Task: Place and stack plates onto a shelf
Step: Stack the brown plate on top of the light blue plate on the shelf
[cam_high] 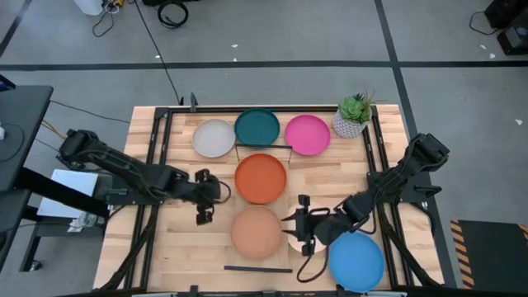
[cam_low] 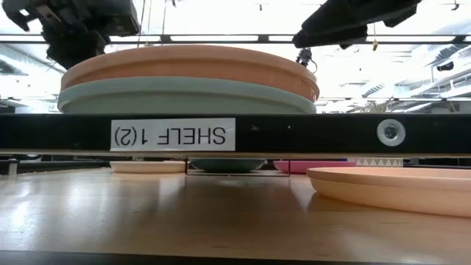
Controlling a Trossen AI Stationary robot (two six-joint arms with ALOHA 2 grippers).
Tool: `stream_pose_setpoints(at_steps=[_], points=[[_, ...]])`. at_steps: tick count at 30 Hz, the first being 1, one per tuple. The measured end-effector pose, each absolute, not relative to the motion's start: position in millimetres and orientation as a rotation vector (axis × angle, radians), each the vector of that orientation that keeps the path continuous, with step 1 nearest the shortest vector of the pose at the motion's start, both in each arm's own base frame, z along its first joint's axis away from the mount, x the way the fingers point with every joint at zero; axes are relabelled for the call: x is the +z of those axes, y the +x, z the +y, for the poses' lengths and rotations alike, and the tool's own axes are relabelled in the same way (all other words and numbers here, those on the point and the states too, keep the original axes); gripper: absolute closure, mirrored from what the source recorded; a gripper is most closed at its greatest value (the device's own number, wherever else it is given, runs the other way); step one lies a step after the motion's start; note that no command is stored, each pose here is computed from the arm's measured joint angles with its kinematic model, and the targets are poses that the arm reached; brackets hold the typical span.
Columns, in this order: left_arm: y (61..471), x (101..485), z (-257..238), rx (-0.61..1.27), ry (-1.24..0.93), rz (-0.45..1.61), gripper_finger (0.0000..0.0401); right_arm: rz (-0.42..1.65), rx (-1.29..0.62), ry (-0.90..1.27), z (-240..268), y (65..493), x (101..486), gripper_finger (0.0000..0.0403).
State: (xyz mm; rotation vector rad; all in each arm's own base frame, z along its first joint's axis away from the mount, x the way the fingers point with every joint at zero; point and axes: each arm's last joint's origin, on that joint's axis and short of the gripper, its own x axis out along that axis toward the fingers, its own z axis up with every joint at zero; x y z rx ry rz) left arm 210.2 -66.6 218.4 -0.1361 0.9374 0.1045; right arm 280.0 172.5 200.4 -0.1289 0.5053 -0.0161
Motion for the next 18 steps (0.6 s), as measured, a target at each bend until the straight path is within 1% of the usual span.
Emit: stream_pose_setpoints(at_steps=[9, 12, 18], points=[[193.4, 211.7, -33.9, 0.232, -0.197, 0.866, 0.0335, 0.424, 0.007, -0.061, 165.2, 270.0, 174.2, 0.0250], [194.6, 209.8, -28.4, 0.253, -0.205, 0.855, 0.0335, 0.417, 0.031, -0.063, 170.5, 276.2, 165.4, 0.0250], [195.4, 209.6, -18.7, 0.290, -0.206, 0.858, 0.0335, 0.444, 0.048, -0.142, 183.5, 292.4, 149.9, 0.0250]])
